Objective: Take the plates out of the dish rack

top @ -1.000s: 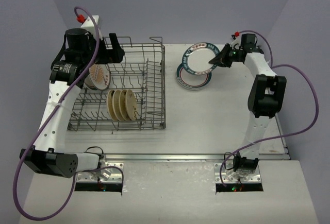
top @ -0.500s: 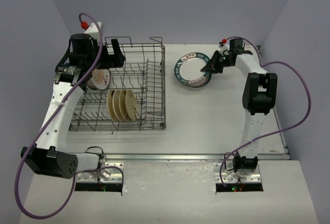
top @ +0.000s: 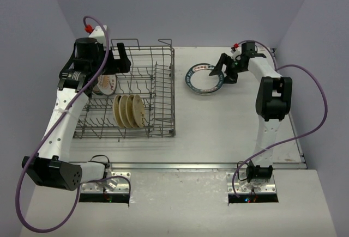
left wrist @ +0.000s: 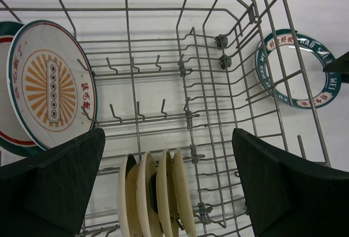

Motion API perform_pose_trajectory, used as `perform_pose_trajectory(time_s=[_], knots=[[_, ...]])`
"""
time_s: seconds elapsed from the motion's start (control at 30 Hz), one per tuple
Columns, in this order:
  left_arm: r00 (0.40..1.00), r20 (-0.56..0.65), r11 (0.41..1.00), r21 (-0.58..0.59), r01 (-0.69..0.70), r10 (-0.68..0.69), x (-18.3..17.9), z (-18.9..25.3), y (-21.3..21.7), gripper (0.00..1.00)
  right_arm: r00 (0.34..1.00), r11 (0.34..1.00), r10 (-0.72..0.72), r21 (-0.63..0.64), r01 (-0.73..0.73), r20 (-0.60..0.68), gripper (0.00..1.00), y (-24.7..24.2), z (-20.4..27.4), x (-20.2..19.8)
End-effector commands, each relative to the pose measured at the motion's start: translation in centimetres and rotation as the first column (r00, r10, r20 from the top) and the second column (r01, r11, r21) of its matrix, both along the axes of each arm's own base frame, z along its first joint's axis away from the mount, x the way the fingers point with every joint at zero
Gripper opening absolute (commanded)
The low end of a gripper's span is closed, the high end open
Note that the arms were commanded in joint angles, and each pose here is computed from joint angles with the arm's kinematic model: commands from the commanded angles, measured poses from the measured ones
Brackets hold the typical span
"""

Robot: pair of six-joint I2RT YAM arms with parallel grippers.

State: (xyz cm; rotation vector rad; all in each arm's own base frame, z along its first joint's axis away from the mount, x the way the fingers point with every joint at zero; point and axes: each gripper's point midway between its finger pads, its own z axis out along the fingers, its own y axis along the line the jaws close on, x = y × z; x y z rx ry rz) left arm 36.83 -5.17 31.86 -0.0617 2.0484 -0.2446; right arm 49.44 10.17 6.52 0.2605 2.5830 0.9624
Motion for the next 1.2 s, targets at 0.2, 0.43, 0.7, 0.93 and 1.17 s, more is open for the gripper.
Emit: perform_pose_trajectory(time_s=[0.2, 0.43, 0.7, 0.93, 1.17], knots=[[0.924, 0.105, 0.906, 0.184, -0.382, 0.368, 0.8, 2.5, 7.9, 0.98, 0.948, 0.806, 0.103, -0.584, 0.098, 0.301, 0.99, -6.1, 8.4, 3.1], [0.900, -0.014, 0.867, 0.277, -0.415, 0.435, 1.4, -1.4, 9.4, 0.88, 0.910, 0.742, 0.162, -0.655, 0.143, 0.383, 0.99, -6.5, 12.2, 2.6], [0.848, -0.146, 0.834, 0.326, -0.445, 0.510, 2.6, -5.8, 11.3, 0.68, 0.880, 0.767, 0.183, -0.624, 0.151, 0.438, 0.99, -5.2, 14.4, 0.0], [0.797, -0.193, 0.798, 0.358, -0.485, 0.572, 3.7, -8.3, 13.2, 0.67, 0.875, 0.810, 0.185, -0.574, 0.122, 0.447, 0.99, -3.9, 14.9, -1.7], [0.801, -0.235, 0.816, 0.357, -0.455, 0.550, 5.5, -11.2, 13.7, 0.60, 0.871, 0.831, 0.184, -0.546, 0.110, 0.456, 0.99, -3.4, 15.4, -2.3]])
